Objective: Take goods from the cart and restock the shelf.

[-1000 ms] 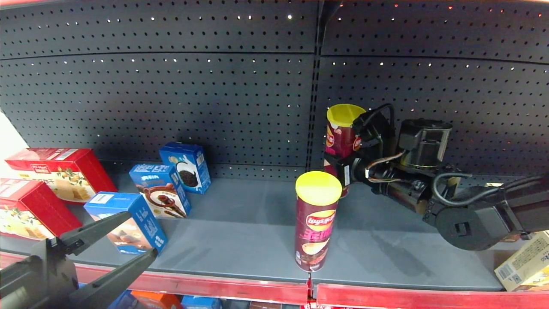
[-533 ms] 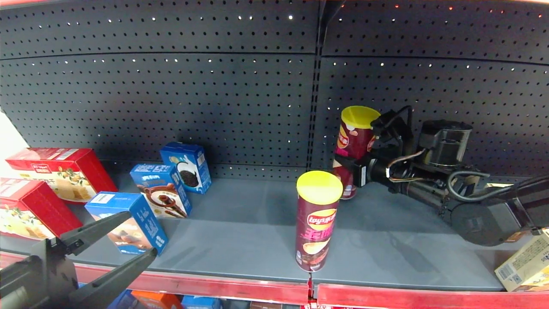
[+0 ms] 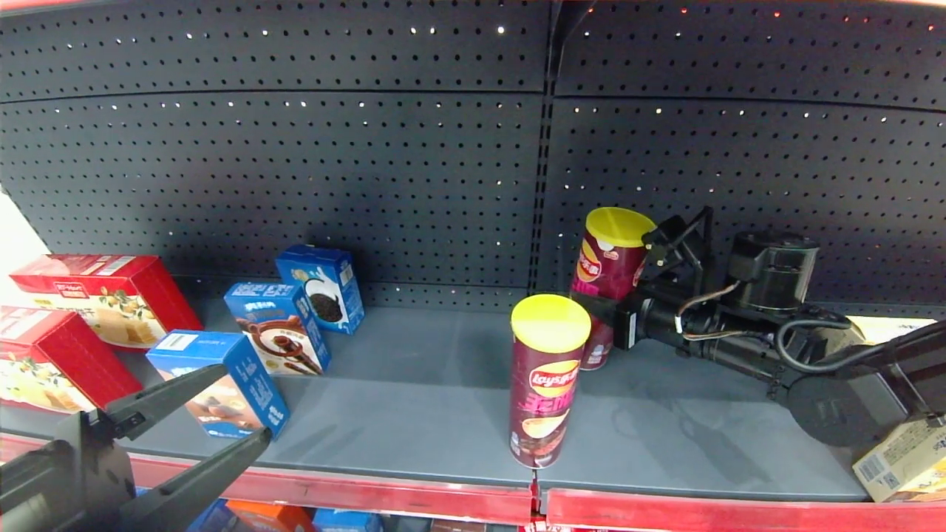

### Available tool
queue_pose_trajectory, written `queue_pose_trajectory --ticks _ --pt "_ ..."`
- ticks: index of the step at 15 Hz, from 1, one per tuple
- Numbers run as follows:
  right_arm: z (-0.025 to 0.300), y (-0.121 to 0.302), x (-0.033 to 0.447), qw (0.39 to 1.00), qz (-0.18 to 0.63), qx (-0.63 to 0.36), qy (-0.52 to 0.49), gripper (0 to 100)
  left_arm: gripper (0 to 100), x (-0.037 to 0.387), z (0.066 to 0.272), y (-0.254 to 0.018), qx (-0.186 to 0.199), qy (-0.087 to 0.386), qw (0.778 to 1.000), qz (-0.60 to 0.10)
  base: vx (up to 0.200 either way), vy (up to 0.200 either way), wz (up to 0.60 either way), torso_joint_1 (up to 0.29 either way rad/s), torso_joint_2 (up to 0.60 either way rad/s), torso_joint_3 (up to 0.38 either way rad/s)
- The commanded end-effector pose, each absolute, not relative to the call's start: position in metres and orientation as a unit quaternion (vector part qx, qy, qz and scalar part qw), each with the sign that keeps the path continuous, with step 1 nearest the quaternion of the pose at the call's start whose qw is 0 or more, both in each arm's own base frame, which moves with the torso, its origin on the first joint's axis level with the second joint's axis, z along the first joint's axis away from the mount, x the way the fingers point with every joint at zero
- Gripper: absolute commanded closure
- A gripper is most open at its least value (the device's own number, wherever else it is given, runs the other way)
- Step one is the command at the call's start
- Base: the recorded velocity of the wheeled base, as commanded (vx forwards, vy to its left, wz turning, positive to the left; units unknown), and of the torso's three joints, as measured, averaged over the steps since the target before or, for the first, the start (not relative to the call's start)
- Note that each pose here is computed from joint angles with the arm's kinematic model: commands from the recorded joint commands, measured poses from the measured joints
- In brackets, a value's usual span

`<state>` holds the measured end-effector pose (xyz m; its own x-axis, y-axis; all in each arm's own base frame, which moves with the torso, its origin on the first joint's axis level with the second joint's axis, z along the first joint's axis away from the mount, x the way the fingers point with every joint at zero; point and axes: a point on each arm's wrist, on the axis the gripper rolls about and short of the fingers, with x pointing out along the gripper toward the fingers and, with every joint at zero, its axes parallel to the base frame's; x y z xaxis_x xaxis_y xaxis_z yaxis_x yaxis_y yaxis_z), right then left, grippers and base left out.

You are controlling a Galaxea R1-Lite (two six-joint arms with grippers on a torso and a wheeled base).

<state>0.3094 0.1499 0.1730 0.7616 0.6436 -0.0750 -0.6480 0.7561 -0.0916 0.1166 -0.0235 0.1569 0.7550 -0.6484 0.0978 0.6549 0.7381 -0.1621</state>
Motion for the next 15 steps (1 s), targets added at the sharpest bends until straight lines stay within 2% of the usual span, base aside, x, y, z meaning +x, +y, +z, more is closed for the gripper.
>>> queue_pose_trajectory --ticks 1,15 --pt "0.164 0.152 0.314 0.936 0.346 -0.057 0.029 100 0 0.117 0.157 -0.024 -0.094 -0.017 0.932 -0.350 0.000 0.000 0.00 0.000 0.00 0.000" --pt "0.153 0.173 0.329 0.929 0.366 -0.057 0.024 100 0 0.117 0.157 -0.024 -0.095 -0.015 0.932 -0.351 0.000 0.000 0.00 0.000 0.00 0.000"
